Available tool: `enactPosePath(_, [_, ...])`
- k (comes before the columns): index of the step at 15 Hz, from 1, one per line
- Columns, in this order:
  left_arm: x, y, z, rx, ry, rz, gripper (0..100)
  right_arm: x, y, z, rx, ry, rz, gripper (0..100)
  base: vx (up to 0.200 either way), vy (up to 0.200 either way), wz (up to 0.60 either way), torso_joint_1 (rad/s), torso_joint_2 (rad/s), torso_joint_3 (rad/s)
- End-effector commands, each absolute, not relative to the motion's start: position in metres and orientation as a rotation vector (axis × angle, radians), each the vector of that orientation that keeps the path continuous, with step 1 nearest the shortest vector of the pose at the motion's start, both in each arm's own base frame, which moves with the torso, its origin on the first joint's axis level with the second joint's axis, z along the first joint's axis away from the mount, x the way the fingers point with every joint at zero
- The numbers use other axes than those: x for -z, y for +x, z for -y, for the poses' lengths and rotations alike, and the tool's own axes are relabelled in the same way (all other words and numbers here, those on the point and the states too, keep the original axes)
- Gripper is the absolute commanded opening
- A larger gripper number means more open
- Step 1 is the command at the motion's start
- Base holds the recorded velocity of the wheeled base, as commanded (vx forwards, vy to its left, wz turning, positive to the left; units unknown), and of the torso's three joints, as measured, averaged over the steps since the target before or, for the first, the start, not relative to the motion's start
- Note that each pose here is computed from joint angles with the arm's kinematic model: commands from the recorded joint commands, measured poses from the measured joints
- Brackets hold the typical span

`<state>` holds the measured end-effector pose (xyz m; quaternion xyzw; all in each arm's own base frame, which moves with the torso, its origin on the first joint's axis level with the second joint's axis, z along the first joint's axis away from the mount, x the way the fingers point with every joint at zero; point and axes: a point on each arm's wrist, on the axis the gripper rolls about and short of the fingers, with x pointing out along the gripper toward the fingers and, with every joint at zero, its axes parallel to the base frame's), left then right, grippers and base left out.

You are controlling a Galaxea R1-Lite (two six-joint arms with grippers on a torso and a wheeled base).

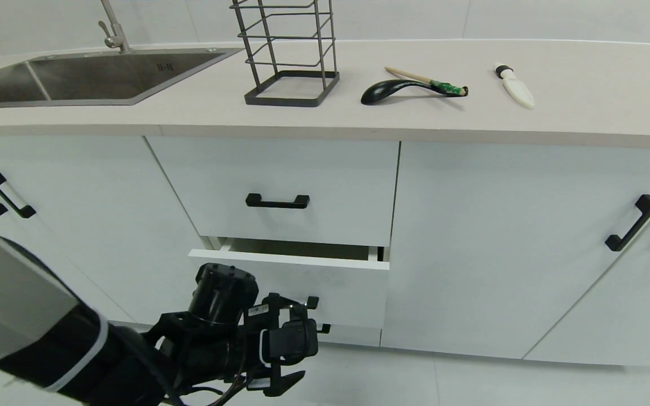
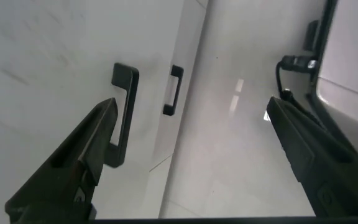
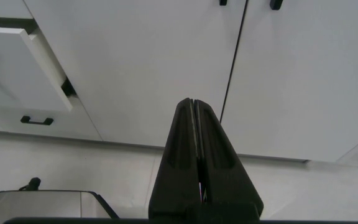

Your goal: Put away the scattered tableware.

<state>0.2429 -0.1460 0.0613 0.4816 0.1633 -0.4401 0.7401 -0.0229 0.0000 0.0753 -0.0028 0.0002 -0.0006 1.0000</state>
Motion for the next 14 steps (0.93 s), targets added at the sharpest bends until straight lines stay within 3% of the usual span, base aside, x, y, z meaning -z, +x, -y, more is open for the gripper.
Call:
enactPosePath(1, [-0.094, 0.209, 0.138, 0.944, 1.035, -0.254, 100, -0.075, -0.023, 0.0, 0.0, -0.006, -0.002, 0, 0.0, 0.0, 0.0, 0.0, 0.0, 0.0])
enactPosePath(4, [-0.108, 0.2, 0.13, 0.906, 0.989, -0.23, 100, -0.075, -0.023, 0.0, 0.002, -0.006, -0.002, 0, 0.0, 0.0, 0.0, 0.0, 0.0, 0.0])
enactPosePath(7, [-0.123, 0.227, 0.133, 0.807, 0.815, -0.263, 100, -0.075, -0.023, 0.0, 0.002, -0.006, -0.002, 0, 0.0, 0.0, 0.0, 0.0, 0.0, 0.0])
enactPosePath(8, [-0.127, 0.244, 0.133, 0.799, 0.807, -0.269, 100, -0.075, -0.023, 0.0, 0.002, -0.006, -0.002, 0, 0.0, 0.0, 0.0, 0.0, 0.0, 0.0])
enactPosePath(9, [-0.128, 0.255, 0.134, 0.81, 0.821, -0.265, 100, -0.075, -0.023, 0.0, 0.002, -0.006, -0.002, 0, 0.0, 0.0, 0.0, 0.0, 0.0, 0.0])
enactPosePath(11, [-0.121, 0.282, 0.145, 0.894, 0.923, -0.211, 100, -0.075, -0.023, 0.0, 0.0, -0.006, -0.002, 0, 0.0, 0.0, 0.0, 0.0, 0.0, 0.0])
enactPosePath(14, [-0.105, 0.296, 0.152, 0.918, 0.94, -0.233, 100, -0.075, -0.023, 0.0, 0.002, -0.006, -0.002, 0, 0.0, 0.0, 0.0, 0.0, 0.0, 0.0])
